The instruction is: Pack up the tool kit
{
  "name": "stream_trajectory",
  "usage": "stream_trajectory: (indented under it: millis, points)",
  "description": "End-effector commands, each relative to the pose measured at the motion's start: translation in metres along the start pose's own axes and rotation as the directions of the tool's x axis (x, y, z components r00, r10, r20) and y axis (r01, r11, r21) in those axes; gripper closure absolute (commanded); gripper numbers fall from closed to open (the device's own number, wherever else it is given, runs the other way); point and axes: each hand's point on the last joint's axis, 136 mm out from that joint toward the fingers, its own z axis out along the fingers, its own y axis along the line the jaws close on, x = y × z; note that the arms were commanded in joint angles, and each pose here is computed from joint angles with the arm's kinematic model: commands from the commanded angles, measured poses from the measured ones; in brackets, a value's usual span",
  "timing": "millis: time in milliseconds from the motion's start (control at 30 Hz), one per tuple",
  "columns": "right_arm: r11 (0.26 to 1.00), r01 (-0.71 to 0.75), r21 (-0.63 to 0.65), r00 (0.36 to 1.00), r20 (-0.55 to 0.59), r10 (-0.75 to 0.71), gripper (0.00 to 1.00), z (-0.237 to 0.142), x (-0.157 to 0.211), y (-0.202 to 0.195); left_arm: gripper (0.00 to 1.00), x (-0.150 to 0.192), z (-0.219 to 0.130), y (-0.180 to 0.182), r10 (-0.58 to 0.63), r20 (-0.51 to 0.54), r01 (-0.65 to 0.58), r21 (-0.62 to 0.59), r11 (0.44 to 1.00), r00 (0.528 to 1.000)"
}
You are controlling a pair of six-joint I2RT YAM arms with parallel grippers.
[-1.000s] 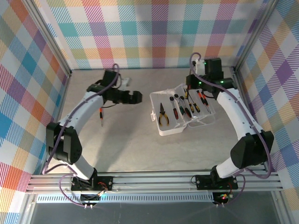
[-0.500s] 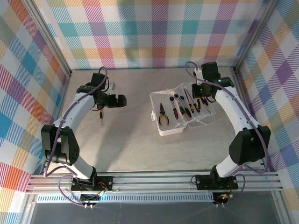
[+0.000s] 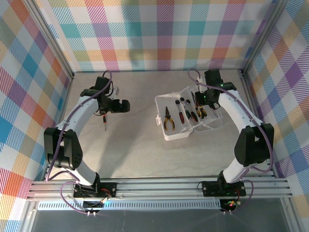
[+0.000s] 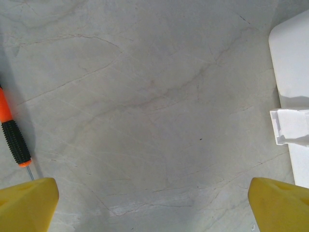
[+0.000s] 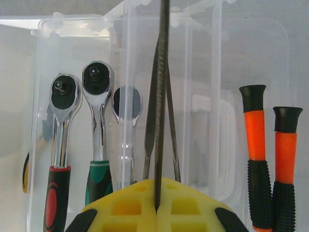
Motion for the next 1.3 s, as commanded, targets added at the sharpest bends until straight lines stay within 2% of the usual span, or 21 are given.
stream_trajectory:
  millis: [0, 267, 467, 700, 933, 1067, 1267]
  points:
    - [0.999, 0.012, -0.033, 1.0, -0.003, -0.012, 1.0, 0.009, 0.0, 0.007, 0.0, 0.008, 0.005, 0.0, 0.015, -0.029, -0.015, 0.005, 1.0, 0.999]
    - [1.0, 0.015, -0.026, 1.0, -0.016, -0.016, 1.0, 0.019, -0.001, 0.005, 0.0, 0.01, 0.007, -0.002, 0.013, -0.035, -0.013, 0.018, 1.0, 0.999]
    - [1.0, 0.02, -0.019, 1.0, -0.014, -0.021, 0.94, 0.022, -0.005, 0.004, 0.0, 0.011, 0.008, -0.002, 0.013, -0.04, -0.012, 0.02, 1.0, 0.999]
    - [0.999, 0.024, -0.026, 1.0, -0.005, -0.025, 0.67, 0.02, -0.01, 0.006, 0.0, 0.013, 0.011, 0.0, 0.016, -0.046, -0.016, 0.017, 1.0, 0.999]
    - [0.999, 0.031, -0.023, 0.999, 0.033, -0.03, 0.56, 0.001, -0.018, 0.009, 0.0, 0.015, 0.016, 0.012, 0.013, -0.056, -0.016, -0.046, 0.999, 0.998]
    - [0.999, 0.038, -0.03, 0.997, 0.071, -0.036, 0.45, -0.016, -0.024, 0.013, 0.0, 0.016, 0.027, 0.037, -0.011, -0.054, 0.003, -0.14, 0.99, 0.998]
    - [0.989, 0.056, -0.139, 0.991, 0.13, -0.038, 0.14, -0.041, -0.027, 0.035, 0.01, 0.02, 0.042, 0.092, -0.159, -0.051, 0.144, -0.23, 0.963, 0.986]
